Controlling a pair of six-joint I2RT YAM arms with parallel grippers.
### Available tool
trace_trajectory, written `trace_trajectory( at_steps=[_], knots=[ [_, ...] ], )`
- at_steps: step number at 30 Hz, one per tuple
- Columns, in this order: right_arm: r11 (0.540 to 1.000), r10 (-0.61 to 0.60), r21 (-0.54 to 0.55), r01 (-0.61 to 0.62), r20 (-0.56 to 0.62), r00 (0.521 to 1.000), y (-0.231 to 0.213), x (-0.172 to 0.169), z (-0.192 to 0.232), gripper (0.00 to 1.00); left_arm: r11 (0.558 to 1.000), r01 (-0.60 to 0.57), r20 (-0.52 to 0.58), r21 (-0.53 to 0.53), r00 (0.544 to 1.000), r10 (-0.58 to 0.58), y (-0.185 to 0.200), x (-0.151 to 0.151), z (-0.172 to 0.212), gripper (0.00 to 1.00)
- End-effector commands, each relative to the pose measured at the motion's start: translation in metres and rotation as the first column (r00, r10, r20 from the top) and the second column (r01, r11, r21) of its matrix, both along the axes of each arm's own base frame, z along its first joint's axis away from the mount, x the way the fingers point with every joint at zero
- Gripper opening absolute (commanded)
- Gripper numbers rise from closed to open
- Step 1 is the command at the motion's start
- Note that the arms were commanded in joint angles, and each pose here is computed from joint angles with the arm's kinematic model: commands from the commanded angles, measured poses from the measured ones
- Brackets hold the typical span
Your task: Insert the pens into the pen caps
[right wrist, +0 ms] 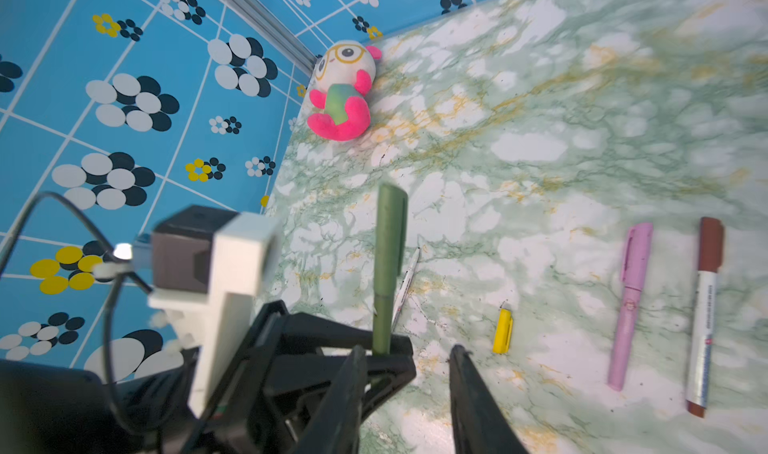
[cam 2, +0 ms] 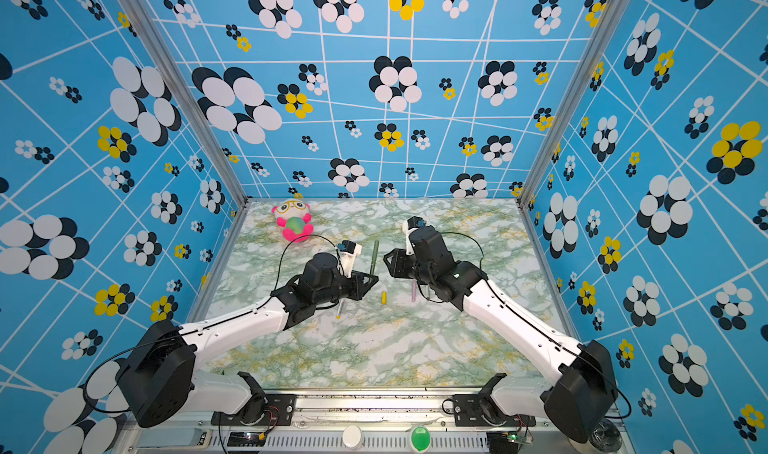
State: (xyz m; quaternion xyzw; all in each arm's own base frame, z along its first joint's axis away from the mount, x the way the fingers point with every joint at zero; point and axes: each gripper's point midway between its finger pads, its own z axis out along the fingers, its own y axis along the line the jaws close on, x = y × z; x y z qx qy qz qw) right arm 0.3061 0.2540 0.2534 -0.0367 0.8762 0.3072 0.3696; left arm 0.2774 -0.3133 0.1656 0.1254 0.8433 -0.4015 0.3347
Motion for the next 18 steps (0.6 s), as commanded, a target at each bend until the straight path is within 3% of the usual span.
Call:
trace_trajectory(
  at_steps=[1, 11, 18],
  knots=[
    [0.998, 0.004, -0.059, -0.006, -0.041, 0.999, -0.01, -0.01, -0.021, 0.36, 1.0, -0.022, -0.009, -0.014, 1.0, 0.022, -0.005, -0.01, 0.002, 0.0],
    [0.998, 0.045, 0.046, -0.039, -0.137, 0.99, -0.004, -0.032, -0.052, 0.39, 0.999, -0.006, -0.014, -0.05, 1.0, 0.005, -0.029, -0.012, 0.01, 0.0],
    [0.995, 0.064, 0.088, -0.052, -0.141, 0.988, 0.003, -0.031, -0.053, 0.38, 0.998, 0.015, -0.023, -0.058, 1.0, -0.017, -0.041, -0.012, 0.01, 0.0]
  ],
)
